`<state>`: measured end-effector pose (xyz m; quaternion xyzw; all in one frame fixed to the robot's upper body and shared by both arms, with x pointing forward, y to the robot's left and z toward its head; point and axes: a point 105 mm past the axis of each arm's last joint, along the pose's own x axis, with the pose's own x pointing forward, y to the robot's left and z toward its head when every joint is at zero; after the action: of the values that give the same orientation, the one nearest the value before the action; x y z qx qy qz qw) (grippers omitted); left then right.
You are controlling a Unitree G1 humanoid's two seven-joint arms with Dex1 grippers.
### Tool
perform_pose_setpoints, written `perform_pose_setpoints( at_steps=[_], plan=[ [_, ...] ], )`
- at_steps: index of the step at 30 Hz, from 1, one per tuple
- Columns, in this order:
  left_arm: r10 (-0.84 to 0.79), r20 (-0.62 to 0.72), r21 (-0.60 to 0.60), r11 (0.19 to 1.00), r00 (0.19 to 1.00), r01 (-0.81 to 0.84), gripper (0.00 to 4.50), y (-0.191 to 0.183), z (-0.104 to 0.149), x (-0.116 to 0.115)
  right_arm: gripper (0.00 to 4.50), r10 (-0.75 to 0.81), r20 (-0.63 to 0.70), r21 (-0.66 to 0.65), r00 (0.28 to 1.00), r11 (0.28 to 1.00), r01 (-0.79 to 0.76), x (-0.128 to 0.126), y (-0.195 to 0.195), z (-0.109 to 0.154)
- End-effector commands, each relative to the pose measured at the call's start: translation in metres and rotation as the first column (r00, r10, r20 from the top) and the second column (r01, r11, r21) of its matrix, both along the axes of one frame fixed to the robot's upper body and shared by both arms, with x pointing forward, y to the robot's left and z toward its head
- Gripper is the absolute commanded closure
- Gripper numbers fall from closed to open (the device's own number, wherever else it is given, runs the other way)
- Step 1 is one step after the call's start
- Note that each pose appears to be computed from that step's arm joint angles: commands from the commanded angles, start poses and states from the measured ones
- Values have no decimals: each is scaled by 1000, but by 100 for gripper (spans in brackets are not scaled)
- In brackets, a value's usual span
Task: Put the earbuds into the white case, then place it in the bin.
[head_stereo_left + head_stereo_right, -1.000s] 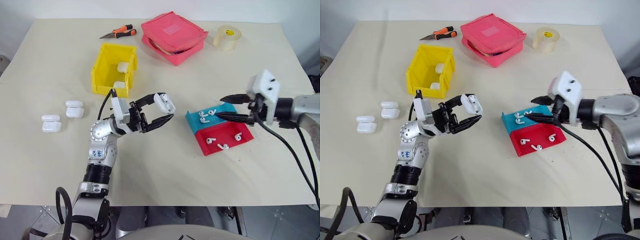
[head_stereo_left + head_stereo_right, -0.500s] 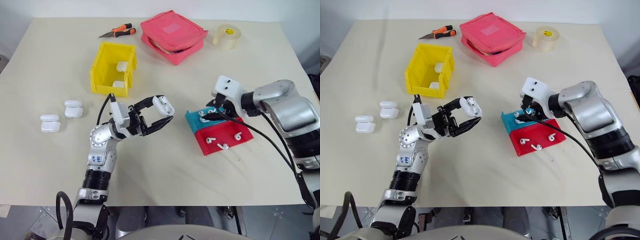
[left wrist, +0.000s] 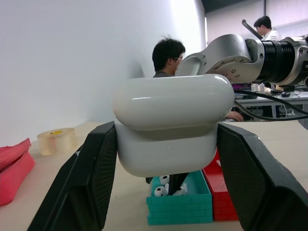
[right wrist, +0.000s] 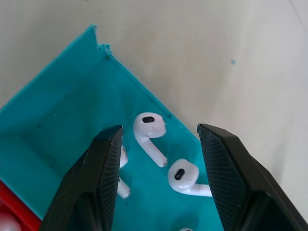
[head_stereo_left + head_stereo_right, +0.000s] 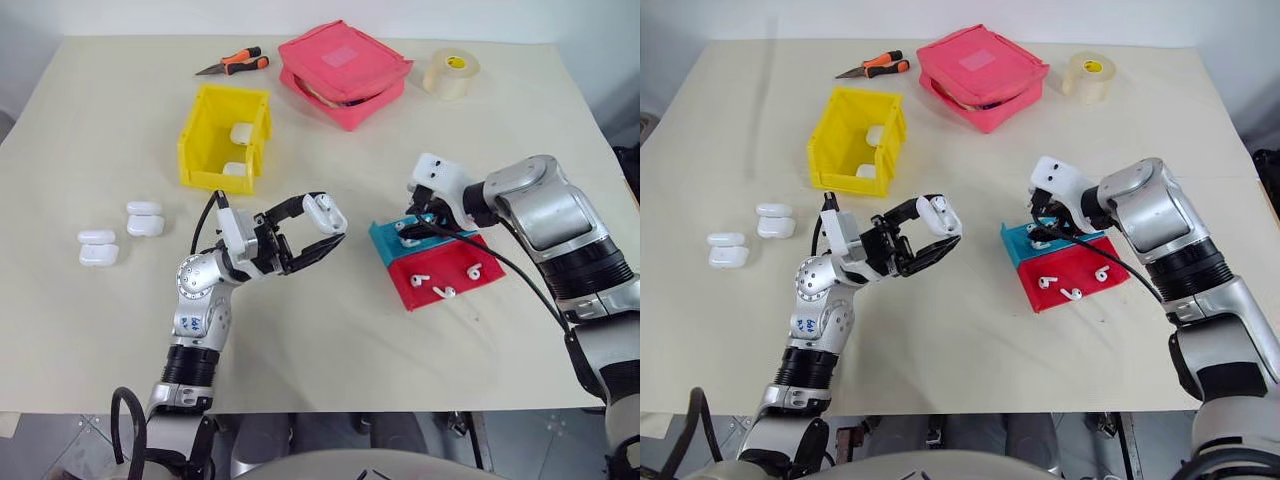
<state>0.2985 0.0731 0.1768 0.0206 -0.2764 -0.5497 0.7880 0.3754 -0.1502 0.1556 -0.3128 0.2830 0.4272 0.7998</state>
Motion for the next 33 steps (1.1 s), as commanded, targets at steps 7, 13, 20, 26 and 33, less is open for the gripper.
perform_pose_setpoints(
  at_steps=[7, 13, 20, 26, 33],
  plan=[
    [-7, 46, -5, 1000, 999, 7, 172, -2, 9, -7, 194, 22, 26, -13, 999, 1000, -22, 2, 3, 7],
    [-2, 46, -5, 1000, 999, 3, 172, -1, 9, -7, 310, 30, 30, 1, 999, 1000, -30, 3, 7, 7],
    [0, 46, -5, 1000, 999, 0, 172, -1, 9, -7, 399, 42, 35, 8, 998, 999, -43, 2, 9, 8],
    [3, 41, -5, 1000, 999, -3, 172, -1, 8, -6, 399, 55, 83, 63, 995, 996, -61, -1, 11, 20],
    [-4, 19, 8, 1000, 1000, 4, 172, 3, 4, -4, 399, 100, 259, 391, 961, 899, -199, -25, 21, 71]
  ],
)
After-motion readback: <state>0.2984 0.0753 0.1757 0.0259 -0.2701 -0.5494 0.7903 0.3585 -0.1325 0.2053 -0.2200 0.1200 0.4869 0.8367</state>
